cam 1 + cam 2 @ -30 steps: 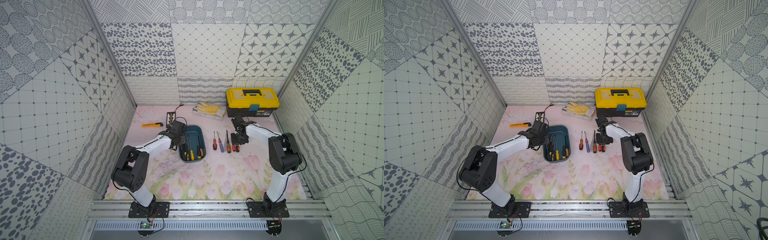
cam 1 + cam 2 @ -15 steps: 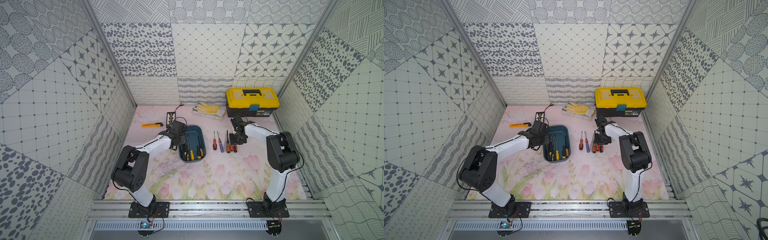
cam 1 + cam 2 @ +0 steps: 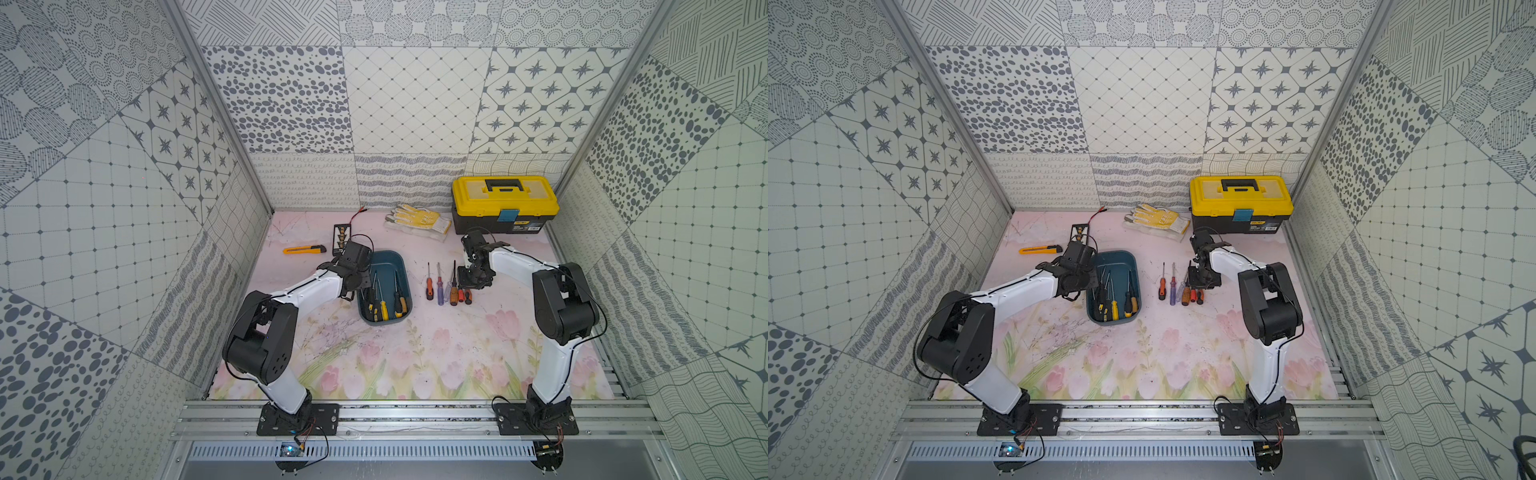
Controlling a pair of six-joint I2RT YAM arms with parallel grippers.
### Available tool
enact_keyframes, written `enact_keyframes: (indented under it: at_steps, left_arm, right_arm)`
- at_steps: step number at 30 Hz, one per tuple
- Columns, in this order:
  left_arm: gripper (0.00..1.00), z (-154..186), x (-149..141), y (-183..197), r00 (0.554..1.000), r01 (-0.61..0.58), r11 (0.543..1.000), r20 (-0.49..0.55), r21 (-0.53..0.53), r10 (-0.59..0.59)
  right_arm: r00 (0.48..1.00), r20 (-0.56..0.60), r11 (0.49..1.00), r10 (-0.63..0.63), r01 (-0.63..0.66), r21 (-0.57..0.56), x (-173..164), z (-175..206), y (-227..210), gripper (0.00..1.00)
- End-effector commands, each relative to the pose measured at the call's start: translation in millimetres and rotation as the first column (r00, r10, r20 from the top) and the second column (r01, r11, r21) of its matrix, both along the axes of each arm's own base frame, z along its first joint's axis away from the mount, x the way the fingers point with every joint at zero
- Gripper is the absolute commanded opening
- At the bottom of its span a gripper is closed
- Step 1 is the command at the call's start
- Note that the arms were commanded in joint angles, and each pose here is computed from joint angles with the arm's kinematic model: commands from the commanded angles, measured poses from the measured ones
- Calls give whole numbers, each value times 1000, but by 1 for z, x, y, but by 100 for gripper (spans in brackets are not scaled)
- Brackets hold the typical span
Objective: Take out the screwdriver from the storage box
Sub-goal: Place the screwdriver at the center of the board.
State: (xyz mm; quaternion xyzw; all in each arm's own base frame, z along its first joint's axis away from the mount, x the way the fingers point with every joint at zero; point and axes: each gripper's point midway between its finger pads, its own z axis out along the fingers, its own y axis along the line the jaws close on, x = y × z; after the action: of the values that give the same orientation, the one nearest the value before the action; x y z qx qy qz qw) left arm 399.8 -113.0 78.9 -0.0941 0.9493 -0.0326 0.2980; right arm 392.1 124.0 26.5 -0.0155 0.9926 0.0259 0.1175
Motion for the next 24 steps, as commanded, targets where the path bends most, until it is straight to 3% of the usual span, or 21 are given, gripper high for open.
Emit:
enact_keyframes:
  at_steps: [1,5,8,12,24]
  left_arm:
    - [0,15,15,1,997,-11,1000,77,8,10]
    - [0,16,15,2,997,-12,1000,80,12,11]
    - [0,16,15,2,997,-13,1000,78,10,12]
    - [0,18,16,2,997,-11,1000,81,7,11]
    - [0,20,16,1,997,-8,1000,82,3,8]
  right_arm:
    - [1000,26,1000,-10,9,18,12,0,7,0]
    - [1000,20,1000,-16,16,9,11,-3,6,2]
    - [1000,20,1000,-21,21,4,11,-3,5,16]
    - [999,26,1000,-31,31,-1,11,-1,3,25]
    - [996,74,999,-40,40,9,14,21,2,31]
